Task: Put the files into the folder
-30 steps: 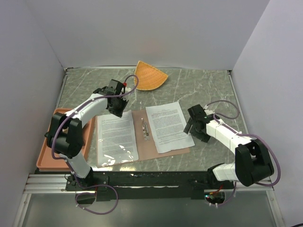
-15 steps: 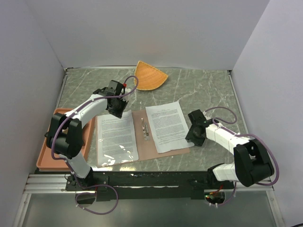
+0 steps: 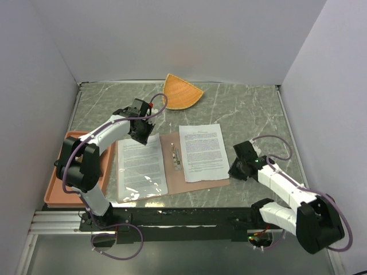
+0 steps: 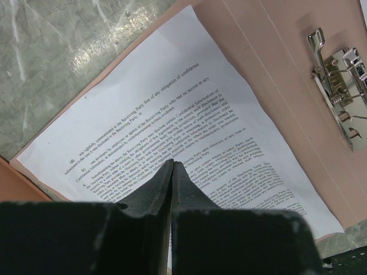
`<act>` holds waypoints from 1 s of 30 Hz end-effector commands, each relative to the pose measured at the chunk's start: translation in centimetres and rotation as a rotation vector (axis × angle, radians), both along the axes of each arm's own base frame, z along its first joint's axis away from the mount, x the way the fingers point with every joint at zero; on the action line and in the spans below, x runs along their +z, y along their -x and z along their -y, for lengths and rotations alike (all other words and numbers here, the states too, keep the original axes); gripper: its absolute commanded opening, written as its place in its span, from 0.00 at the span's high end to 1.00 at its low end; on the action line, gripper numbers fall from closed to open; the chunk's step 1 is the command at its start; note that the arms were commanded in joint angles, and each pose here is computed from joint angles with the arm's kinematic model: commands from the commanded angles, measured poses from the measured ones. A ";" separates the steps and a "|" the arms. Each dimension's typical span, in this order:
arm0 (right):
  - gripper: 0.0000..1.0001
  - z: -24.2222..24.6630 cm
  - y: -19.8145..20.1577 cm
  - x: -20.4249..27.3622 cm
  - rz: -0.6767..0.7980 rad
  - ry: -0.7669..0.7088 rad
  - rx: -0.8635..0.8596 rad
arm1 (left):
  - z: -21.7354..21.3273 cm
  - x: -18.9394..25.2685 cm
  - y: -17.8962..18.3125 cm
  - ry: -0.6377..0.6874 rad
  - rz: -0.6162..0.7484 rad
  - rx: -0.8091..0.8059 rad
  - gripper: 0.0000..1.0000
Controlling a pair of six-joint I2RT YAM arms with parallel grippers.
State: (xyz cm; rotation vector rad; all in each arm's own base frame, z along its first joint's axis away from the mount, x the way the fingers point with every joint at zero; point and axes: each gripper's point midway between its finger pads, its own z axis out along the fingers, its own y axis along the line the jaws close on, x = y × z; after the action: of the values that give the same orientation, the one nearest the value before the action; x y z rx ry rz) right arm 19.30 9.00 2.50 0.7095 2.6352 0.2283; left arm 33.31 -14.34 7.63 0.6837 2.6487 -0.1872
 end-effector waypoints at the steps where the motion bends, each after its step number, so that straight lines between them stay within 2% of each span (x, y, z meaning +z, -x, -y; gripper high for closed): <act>1: 1.00 -0.7 0.0 1.4 0.055 -0.039 0.019 | 0.1 0.8 -0.6 0.016 0.032 0.020 0.92; 7: 1.00 -1.4 0.3 2.3 0.073 -0.050 0.090 | 0.0 0.6 -0.3 0.015 0.025 0.024 0.92; 16: 1.00 -4.1 2.2 1.3 0.009 -0.091 0.229 | 0.0 0.6 -0.4 0.018 0.028 0.030 0.93; 25: 1.00 -4.4 3.2 1.0 -0.063 0.007 0.356 | -0.1 0.5 -0.3 0.011 0.028 0.021 0.93; 26: 0.81 -4.5 2.9 1.5 -0.054 0.005 0.359 | -0.1 0.4 -0.3 0.009 0.028 0.020 0.93; 27: 0.71 -4.4 3.0 1.8 -0.058 0.010 0.366 | -0.1 0.5 -0.3 0.011 0.030 0.020 0.93; 29: 0.56 -4.4 2.0 3.1 -0.028 0.031 0.364 | -0.2 0.4 -0.2 0.007 0.027 0.017 0.93; 30: 0.54 -4.2 2.0 3.4 -0.032 0.044 0.369 | -0.2 0.3 -0.2 0.006 0.024 0.014 0.93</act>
State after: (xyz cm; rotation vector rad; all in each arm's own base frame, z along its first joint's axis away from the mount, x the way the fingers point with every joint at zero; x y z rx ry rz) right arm 15.73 13.27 3.34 0.2655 2.8252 0.3017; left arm 33.07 -14.31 7.29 0.6629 2.6616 -0.1911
